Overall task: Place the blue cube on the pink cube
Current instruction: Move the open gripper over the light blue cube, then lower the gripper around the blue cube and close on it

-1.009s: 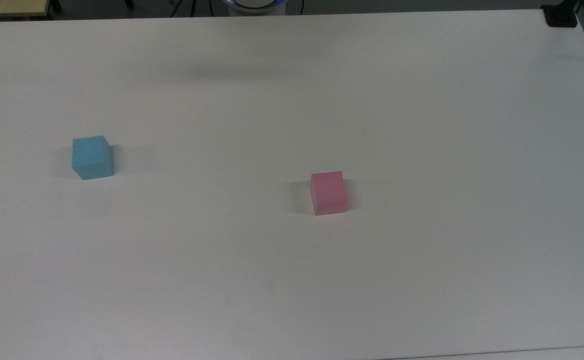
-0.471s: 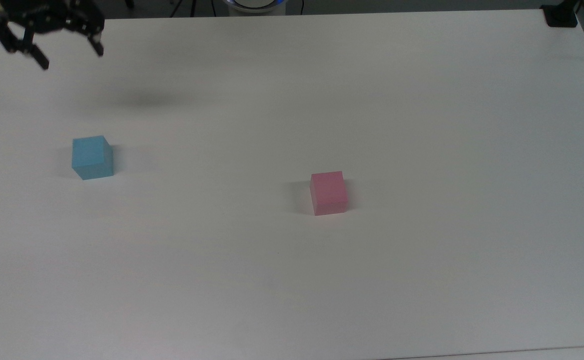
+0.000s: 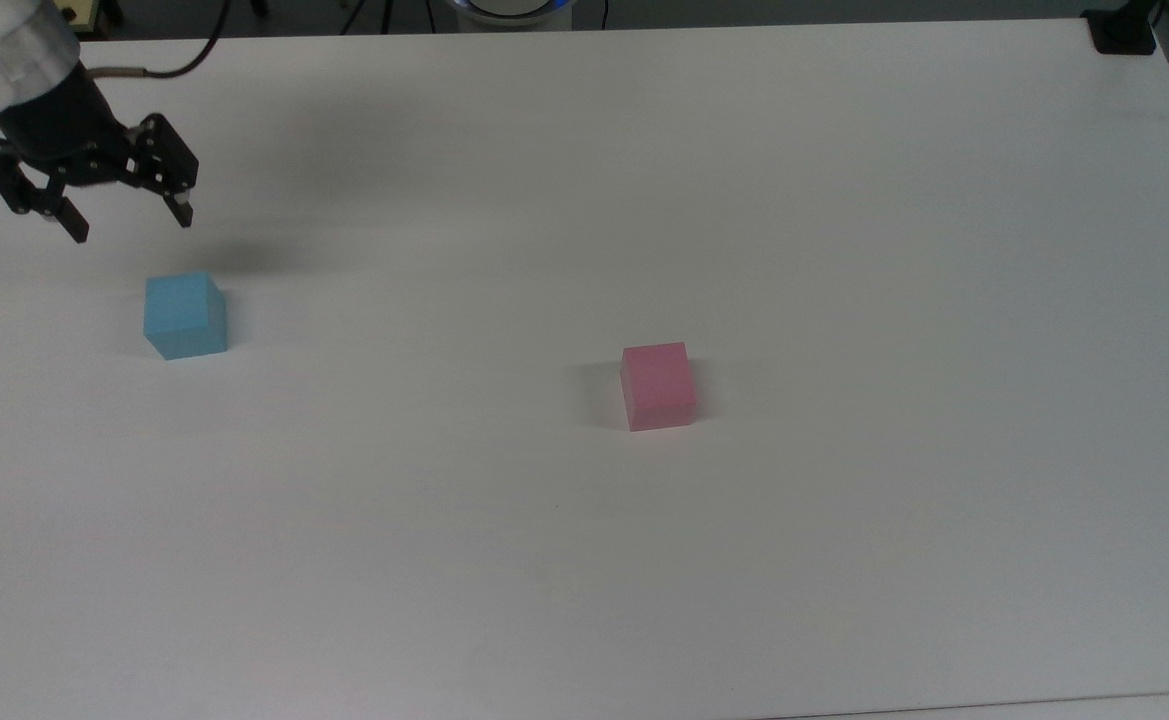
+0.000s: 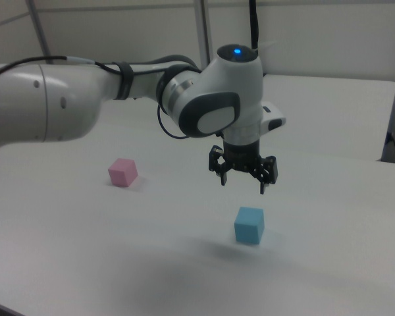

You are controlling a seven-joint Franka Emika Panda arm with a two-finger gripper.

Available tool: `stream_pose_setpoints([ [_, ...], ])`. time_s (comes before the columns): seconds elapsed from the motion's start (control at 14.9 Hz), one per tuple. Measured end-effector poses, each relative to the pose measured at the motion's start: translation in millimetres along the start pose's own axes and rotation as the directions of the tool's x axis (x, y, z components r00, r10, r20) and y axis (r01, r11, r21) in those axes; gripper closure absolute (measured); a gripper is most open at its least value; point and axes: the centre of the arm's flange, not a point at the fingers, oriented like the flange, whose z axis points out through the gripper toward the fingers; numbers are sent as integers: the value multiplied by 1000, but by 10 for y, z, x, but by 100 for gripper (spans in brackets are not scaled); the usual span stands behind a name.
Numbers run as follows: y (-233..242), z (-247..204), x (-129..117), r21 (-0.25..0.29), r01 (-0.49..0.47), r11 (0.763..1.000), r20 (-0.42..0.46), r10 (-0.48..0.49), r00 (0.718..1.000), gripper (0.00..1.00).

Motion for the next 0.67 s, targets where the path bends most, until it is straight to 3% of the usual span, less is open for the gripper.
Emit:
stream_pose_setpoints([
  [0.67, 23, 776, 159, -46, 9, 999, -8, -9, 1000, 0],
])
